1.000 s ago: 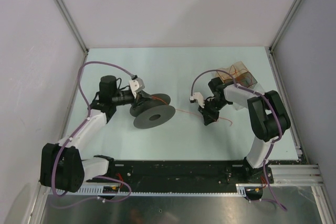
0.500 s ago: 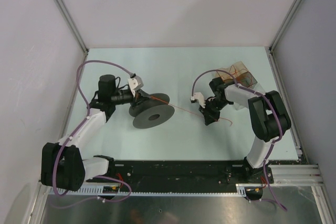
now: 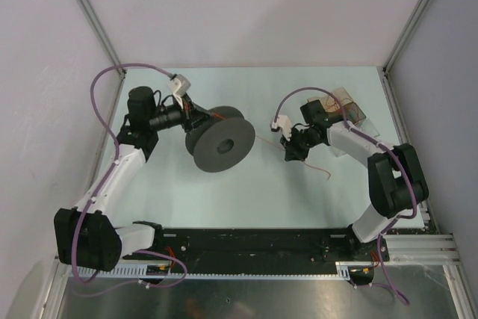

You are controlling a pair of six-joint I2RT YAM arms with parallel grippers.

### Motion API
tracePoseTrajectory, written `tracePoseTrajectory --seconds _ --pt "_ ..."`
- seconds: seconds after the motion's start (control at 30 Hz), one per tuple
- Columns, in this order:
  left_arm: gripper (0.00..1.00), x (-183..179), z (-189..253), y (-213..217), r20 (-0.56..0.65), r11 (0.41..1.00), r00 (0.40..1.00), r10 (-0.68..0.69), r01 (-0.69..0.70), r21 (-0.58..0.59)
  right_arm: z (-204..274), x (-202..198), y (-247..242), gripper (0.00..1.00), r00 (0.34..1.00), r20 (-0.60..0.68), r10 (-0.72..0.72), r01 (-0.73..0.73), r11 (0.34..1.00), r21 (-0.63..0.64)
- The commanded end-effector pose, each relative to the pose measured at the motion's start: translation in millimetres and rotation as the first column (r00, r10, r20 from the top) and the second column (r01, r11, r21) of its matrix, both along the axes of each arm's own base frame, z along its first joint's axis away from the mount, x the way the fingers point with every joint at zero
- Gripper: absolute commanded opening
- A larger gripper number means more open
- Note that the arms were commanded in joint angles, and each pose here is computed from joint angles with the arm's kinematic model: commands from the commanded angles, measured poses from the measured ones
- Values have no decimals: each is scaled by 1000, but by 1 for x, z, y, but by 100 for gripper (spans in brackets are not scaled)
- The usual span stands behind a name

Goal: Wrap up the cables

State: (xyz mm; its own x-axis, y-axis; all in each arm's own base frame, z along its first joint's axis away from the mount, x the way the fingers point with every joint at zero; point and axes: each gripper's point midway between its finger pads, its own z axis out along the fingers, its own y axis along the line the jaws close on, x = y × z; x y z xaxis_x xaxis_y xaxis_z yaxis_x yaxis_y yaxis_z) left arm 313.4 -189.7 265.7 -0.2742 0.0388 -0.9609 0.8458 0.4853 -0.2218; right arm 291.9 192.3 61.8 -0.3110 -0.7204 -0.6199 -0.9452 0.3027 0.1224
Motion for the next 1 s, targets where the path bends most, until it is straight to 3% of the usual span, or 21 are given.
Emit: tracePoseTrajectory --seconds 0.0,0.07,0.27,0.4,0.6,0.73,0.83,0.97 --pt "0 22 90 15 3 960 983 183 -178 -215 38 18 15 0 993 100 -65 54 993 107" --pt "0 36 107 27 -75 911 956 284 -294 -291 54 23 24 0 988 132 -80 58 985 160" --pt "0 70 141 68 -377 659 802 463 -596 -459 103 23 59 1 968 239 -79 8 958 285" --pt "0 85 143 82 -519 527 693 500 -719 -453 130 14 90 3 945 326 -41 -68 946 316" --pt "0 96 126 97 -582 425 542 607 -840 -338 168 2 131 2 881 473 20 -181 938 296" --pt "0 96 102 105 -595 385 450 666 -890 -243 203 16 140 0 762 647 -42 -163 954 253" --pt "0 95 87 110 -614 357 393 684 -915 -188 246 34 136 0 626 760 -175 -87 953 291" --pt "0 93 81 112 -624 345 368 689 -924 -164 297 54 127 0 433 848 -306 -45 932 360"
